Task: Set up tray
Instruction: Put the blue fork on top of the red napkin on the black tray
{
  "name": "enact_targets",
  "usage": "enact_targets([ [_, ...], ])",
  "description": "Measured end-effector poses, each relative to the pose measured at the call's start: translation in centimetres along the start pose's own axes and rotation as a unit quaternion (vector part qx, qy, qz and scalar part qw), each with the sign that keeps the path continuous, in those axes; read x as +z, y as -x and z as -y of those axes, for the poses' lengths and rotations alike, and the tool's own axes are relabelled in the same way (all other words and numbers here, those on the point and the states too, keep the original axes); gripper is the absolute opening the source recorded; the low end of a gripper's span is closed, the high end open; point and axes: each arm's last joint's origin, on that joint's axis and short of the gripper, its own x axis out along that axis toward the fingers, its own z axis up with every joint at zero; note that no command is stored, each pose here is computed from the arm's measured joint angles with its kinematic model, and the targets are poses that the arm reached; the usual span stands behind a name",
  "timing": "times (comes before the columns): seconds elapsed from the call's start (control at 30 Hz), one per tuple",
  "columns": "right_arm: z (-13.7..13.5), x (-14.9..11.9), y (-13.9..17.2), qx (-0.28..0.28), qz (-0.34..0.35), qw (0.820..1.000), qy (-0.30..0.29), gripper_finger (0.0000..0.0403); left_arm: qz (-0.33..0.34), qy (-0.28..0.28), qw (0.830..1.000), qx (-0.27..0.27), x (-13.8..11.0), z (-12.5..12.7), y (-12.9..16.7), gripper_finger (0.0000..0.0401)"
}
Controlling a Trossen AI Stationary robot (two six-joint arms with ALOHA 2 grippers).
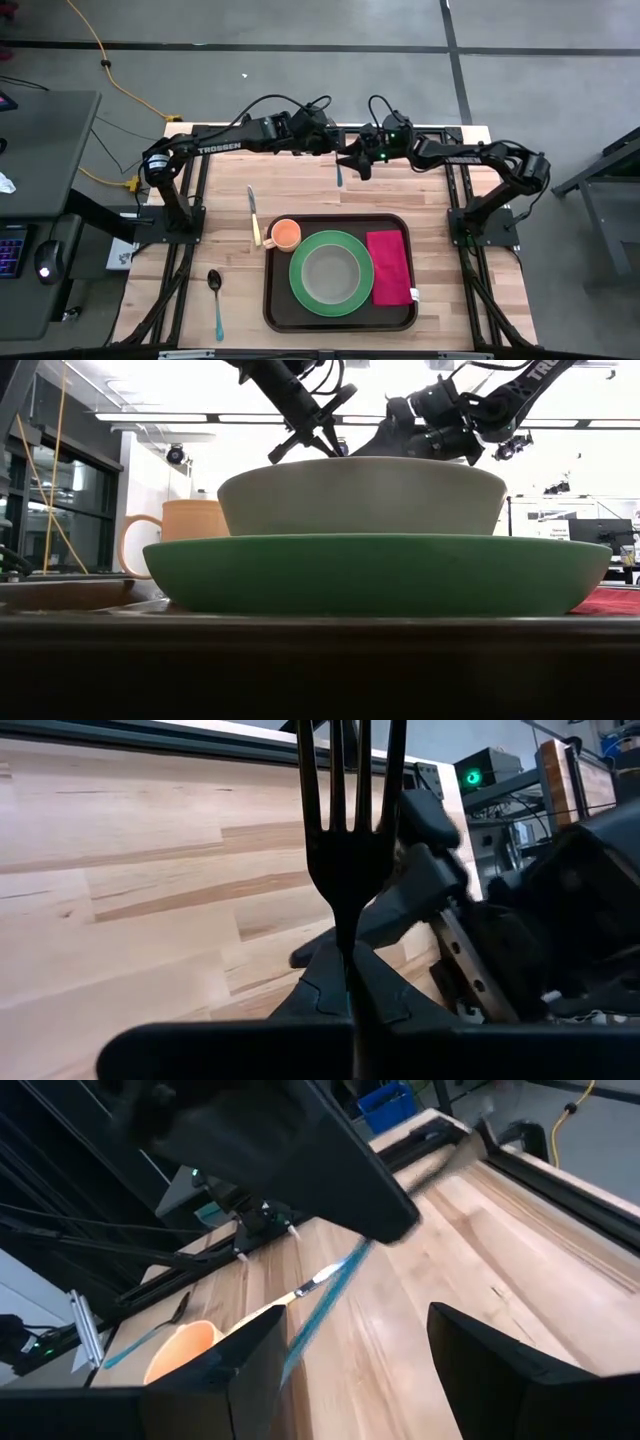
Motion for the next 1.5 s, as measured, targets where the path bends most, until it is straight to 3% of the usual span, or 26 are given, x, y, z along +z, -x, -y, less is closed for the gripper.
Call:
enact_targets([
  [0.73, 0.67, -0.06, -0.83, -0.016, -0.012, 1.0, -0.017, 0.0214, -0.005, -0.006, 1.0, -0.003, -0.38, 0.18, 0.0, 0.0021],
  [1.0, 0.68, -0.07, -0.79, -0.008, -0.015, 1.0, -0.024, 0.0144, -0.005, -0.006, 1.0, -0.002, -0.37, 0.15, 0.0, 0.0021],
  [1.33, 0.56, 0.06, -0.8, 0.006, -0.012, 1.0, -0.019, 0.0016, -0.005, -0.005, 1.0, -0.002, -0.36, 0.16, 0.0, 0.0021],
  [1.5, 0.52, 0.32, -0.83, 0.005, -0.012, 1.0, -0.022, 0.0008, -0.004, -0.005, 1.0, -0.003, -0.33, 0.2, 0.04, 0.0021],
])
